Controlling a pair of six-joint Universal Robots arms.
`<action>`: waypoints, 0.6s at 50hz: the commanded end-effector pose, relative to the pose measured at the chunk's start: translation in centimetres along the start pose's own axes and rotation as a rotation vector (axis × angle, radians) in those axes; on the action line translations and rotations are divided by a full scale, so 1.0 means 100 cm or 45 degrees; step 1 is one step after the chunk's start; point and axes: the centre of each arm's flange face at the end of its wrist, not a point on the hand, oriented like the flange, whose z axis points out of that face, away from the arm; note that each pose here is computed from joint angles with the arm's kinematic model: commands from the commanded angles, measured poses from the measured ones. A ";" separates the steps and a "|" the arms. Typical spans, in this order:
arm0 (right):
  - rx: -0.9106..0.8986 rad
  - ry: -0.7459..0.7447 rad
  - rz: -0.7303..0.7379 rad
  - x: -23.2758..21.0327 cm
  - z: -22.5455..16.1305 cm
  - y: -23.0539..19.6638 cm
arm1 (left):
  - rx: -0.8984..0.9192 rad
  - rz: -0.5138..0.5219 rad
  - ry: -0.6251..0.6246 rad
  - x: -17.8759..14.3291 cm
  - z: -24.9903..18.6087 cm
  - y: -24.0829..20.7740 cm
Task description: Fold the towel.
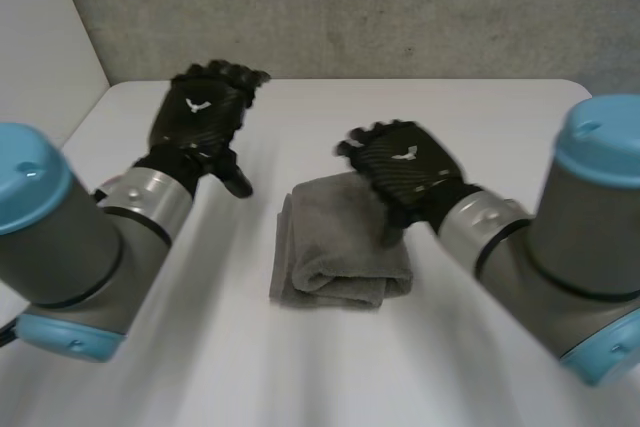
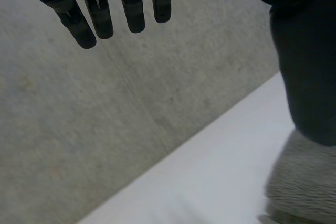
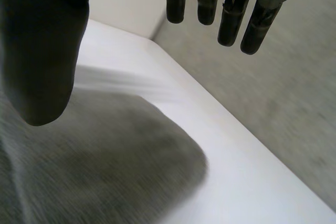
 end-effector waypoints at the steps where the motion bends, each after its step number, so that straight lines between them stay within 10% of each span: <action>1: -0.121 0.131 0.091 0.043 -0.004 0.021 | -0.208 -0.145 0.095 0.040 0.004 0.023; 12: -0.296 0.070 0.165 0.037 0.015 0.069 | -0.486 -0.202 0.196 0.090 0.000 0.072; 30: -0.330 -0.006 0.316 0.031 0.040 0.095 | -0.585 -0.150 0.081 0.082 -0.005 0.087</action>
